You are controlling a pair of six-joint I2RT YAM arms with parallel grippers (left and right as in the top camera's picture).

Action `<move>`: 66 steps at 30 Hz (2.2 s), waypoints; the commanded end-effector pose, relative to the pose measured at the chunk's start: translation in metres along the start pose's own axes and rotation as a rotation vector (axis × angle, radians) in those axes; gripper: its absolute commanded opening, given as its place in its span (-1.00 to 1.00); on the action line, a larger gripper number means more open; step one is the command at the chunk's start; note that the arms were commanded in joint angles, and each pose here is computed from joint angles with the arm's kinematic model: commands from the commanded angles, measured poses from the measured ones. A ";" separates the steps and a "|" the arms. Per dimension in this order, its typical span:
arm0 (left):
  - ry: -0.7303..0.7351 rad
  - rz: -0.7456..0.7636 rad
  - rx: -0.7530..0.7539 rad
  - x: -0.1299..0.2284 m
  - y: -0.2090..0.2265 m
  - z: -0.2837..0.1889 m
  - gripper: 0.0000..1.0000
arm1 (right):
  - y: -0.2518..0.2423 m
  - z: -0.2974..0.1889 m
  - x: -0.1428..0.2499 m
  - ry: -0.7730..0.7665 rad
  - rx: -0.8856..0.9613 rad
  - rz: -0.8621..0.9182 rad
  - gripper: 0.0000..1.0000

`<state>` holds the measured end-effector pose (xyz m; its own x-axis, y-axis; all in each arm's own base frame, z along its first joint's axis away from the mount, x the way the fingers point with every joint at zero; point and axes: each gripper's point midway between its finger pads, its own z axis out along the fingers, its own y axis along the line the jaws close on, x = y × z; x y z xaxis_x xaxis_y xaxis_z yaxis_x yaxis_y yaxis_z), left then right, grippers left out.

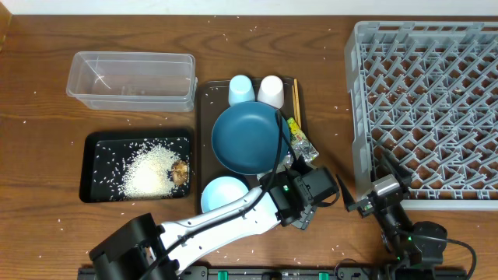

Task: Sort waste into correct bins and load items into the dishwasher rack
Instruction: 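Reach the left gripper down to the orange carrot on the brown tray, then close the left gripper around the carrot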

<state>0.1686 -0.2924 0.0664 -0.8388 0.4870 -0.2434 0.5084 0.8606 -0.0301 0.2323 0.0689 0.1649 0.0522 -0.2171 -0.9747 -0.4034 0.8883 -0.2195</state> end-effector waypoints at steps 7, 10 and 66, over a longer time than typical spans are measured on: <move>0.035 -0.009 -0.027 0.013 0.015 0.019 0.61 | -0.004 0.000 0.002 0.006 0.020 -0.010 0.99; 0.049 0.003 0.009 0.015 0.012 0.023 0.61 | -0.004 0.000 0.002 0.007 0.020 -0.011 0.98; 0.001 0.053 -0.012 0.014 0.016 0.061 -0.02 | -0.004 0.000 0.002 0.006 0.019 -0.010 0.98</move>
<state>0.1737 -0.2882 0.0068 -0.8068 0.5384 -0.2432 0.5625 0.8260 -0.0374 0.2323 0.0689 0.1649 0.0535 -0.2198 -0.9741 -0.4032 0.8877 -0.2224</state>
